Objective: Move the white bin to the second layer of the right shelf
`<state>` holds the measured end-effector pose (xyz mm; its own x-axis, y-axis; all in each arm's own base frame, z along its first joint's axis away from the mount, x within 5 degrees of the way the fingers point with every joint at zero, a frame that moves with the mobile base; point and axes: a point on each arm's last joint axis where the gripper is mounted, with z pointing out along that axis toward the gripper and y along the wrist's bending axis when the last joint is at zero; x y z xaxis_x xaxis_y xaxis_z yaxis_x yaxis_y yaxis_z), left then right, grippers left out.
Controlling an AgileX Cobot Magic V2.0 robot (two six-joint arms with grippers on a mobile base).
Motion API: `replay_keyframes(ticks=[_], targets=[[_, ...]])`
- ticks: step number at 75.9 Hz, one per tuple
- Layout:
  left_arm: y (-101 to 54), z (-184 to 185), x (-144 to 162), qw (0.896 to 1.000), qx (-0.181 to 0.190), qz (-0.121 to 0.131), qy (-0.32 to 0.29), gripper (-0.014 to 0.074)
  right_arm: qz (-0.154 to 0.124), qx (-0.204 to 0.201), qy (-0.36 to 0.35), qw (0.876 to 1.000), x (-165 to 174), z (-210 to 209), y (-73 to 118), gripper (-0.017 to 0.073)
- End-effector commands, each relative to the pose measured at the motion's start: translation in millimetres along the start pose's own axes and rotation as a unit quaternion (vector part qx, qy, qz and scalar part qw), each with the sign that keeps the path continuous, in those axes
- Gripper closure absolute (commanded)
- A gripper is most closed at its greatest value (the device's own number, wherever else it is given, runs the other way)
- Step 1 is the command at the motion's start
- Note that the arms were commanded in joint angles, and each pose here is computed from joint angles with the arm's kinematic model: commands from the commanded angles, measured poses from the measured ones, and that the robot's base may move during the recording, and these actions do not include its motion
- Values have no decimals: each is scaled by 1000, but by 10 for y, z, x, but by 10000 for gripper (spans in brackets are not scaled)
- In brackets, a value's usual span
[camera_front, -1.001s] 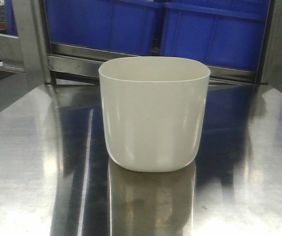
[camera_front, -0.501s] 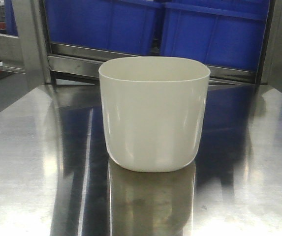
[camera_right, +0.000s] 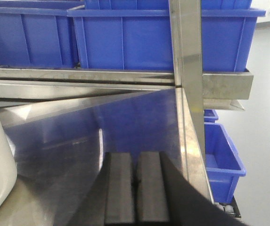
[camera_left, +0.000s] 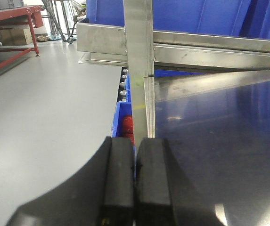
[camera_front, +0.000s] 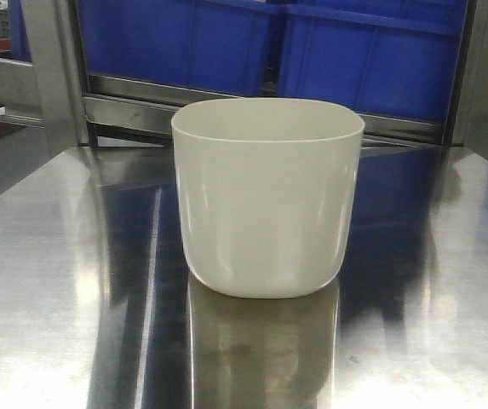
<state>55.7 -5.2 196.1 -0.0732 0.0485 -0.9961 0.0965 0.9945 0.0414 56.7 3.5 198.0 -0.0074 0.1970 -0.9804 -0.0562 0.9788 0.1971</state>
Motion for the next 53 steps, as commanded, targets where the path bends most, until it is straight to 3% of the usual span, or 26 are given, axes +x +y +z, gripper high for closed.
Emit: replay_keyframes(ticks=[1,31,53], targets=[[-4,10,37,999,1,-1,-32,509,-3,-6,-68,998,-156,-30,19,503],[-4,10,37,999,1,-1,-32,509,-4,-5,-69,998,-235,-4,32,503],[-4,10,37,999,1,-1,-32,509,-6,7,10,1000,-1041,545,195,503]])
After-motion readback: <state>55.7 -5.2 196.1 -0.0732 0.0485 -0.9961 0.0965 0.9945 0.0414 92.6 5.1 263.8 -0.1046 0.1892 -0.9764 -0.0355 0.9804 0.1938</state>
